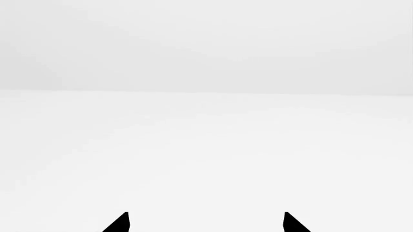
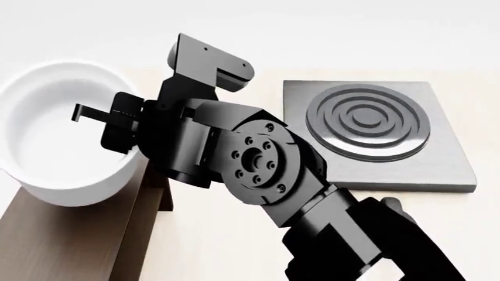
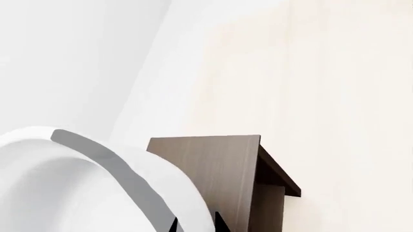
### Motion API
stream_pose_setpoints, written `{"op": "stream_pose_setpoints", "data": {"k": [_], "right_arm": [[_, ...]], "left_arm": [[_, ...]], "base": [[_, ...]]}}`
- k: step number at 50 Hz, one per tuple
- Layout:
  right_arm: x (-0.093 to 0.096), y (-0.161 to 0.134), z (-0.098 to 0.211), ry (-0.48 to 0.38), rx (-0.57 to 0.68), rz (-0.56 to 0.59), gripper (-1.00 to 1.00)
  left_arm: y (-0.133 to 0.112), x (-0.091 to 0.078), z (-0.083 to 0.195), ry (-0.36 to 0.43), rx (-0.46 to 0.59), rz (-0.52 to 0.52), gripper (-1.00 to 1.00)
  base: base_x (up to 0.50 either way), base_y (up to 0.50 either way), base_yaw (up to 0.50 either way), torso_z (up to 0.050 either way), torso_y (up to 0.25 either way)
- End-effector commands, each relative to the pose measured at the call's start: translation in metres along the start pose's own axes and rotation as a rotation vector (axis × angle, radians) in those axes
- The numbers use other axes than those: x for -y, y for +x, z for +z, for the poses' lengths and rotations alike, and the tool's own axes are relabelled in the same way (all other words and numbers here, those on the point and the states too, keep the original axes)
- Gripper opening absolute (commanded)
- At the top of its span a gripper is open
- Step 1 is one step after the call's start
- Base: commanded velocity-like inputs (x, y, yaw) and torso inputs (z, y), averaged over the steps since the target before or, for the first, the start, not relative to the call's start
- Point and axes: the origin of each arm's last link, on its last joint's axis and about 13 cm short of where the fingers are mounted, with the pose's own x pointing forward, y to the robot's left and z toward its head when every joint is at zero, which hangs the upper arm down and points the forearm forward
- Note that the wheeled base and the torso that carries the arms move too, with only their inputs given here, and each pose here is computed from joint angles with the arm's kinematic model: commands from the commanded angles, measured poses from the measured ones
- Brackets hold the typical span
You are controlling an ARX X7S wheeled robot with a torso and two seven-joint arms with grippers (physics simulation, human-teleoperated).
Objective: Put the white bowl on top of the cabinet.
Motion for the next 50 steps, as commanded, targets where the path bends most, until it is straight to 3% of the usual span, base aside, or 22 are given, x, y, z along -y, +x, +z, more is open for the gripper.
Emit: {"op": "stream_pose_setpoints", "data": {"k": [1, 40, 41, 50], "right_arm": [[-0.009, -0.002, 0.009, 0.027, 0.051, 0.054, -1.0], [-0.008, 0.007, 0.005, 0.033, 0.029, 0.055, -1.0], [-0.008, 0.007, 0.005, 0.033, 0.029, 0.053, 1.0], [-0.006, 0.009, 0.007, 0.034, 0.028, 0.043, 1.0]], "left_arm": [[-0.001, -0.003, -0.001, -0.011, 0.009, -0.007, 1.0], [0.0, -0.003, -0.001, -0.011, 0.009, -0.006, 1.0], [-0.001, -0.003, -0.001, -0.011, 0.01, -0.006, 1.0], [-0.001, -0.003, 0.0, -0.011, 0.01, -0.007, 1.0]], "base": [[0.0, 0.0, 0.0, 0.0, 0.0], [0.0, 0.0, 0.0, 0.0, 0.001], [0.0, 0.0, 0.0, 0.0, 0.0], [0.0, 0.0, 0.0, 0.0, 0.0]]}}
